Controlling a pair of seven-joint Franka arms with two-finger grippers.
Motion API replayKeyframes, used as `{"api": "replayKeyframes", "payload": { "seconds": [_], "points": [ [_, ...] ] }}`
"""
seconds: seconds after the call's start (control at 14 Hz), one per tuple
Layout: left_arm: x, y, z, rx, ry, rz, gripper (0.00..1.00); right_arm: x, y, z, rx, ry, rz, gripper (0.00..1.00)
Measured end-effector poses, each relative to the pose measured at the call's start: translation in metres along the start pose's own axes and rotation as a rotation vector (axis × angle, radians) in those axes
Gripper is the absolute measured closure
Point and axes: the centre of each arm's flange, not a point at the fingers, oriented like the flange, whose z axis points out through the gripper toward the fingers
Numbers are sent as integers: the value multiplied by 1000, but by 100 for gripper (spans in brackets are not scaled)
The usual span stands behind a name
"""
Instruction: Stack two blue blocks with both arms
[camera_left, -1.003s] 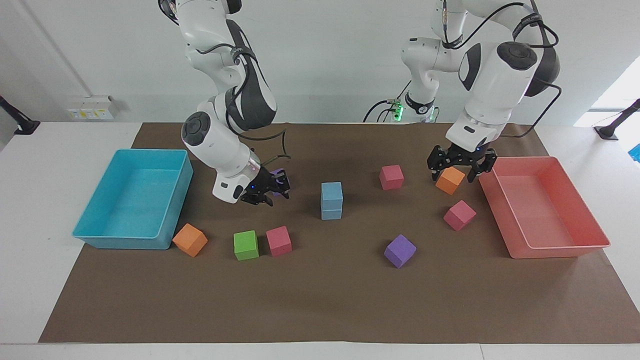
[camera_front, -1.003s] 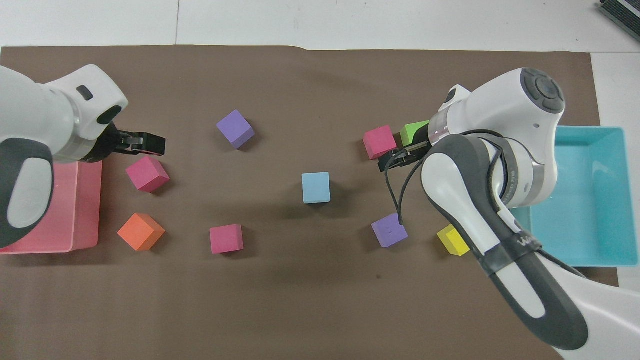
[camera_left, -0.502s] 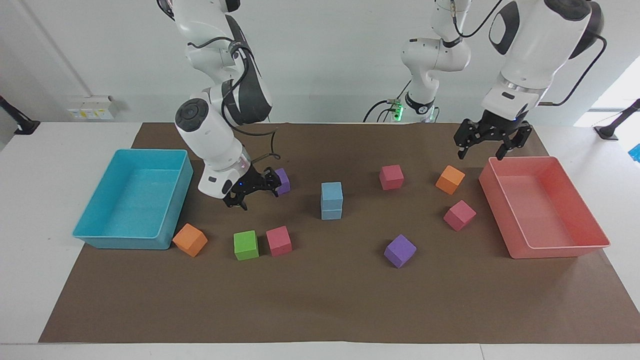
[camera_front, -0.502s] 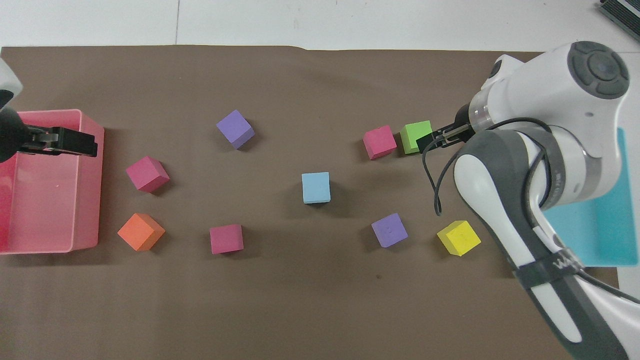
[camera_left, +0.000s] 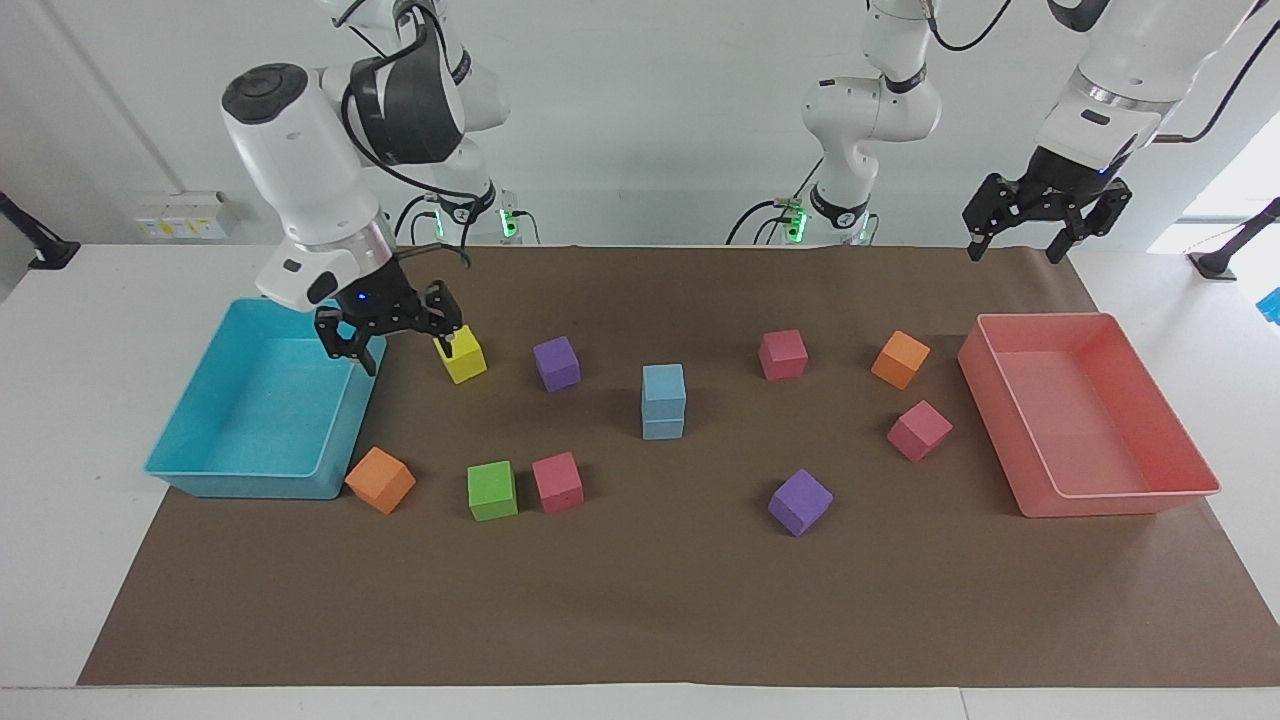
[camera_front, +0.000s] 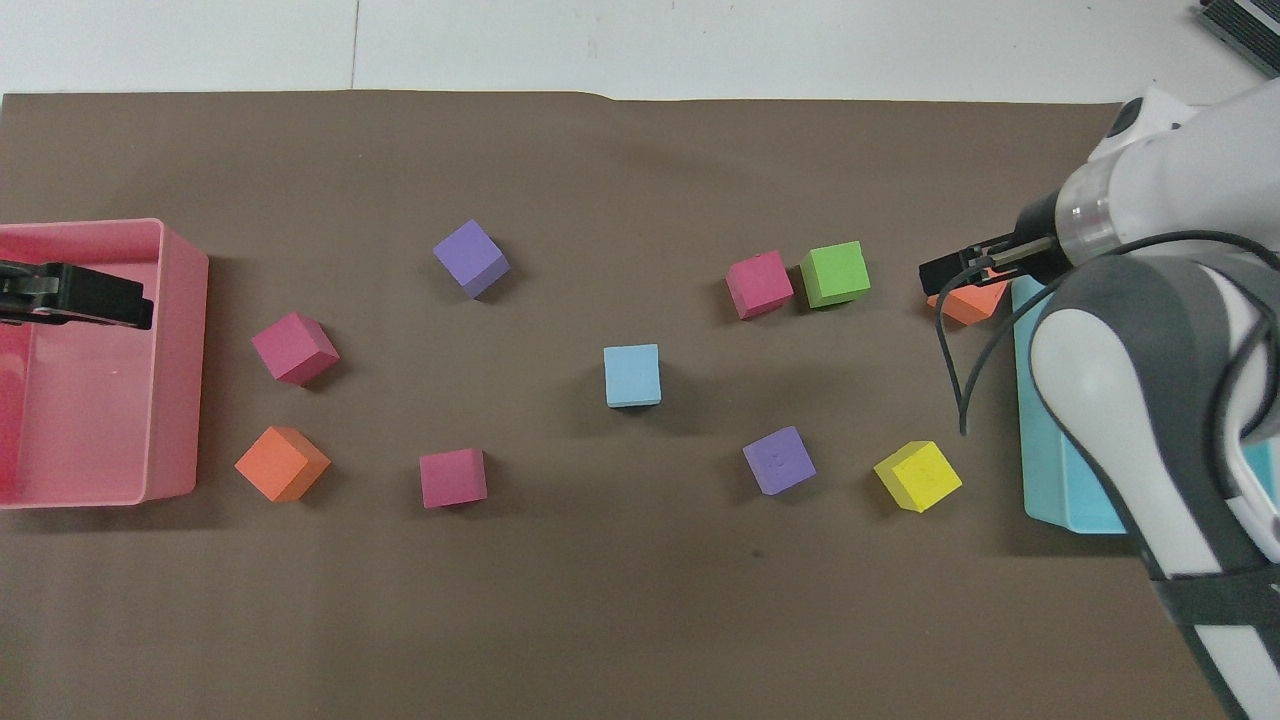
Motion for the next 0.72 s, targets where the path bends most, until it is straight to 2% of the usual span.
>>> {"api": "replayKeyframes", "payload": {
  "seconds": [0.21, 0.43, 0.72],
  "points": [
    [4, -1, 12, 1, -36, -3, 0, -19, 18, -27, -7, -24, 55, 0],
    [13, -5, 23, 3, -34, -11, 0, -37, 27, -48, -6, -49, 94, 0],
    [12, -9, 25, 3, -38, -18, 0, -44, 28, -54, -40, -52, 99, 0]
  ]
}}
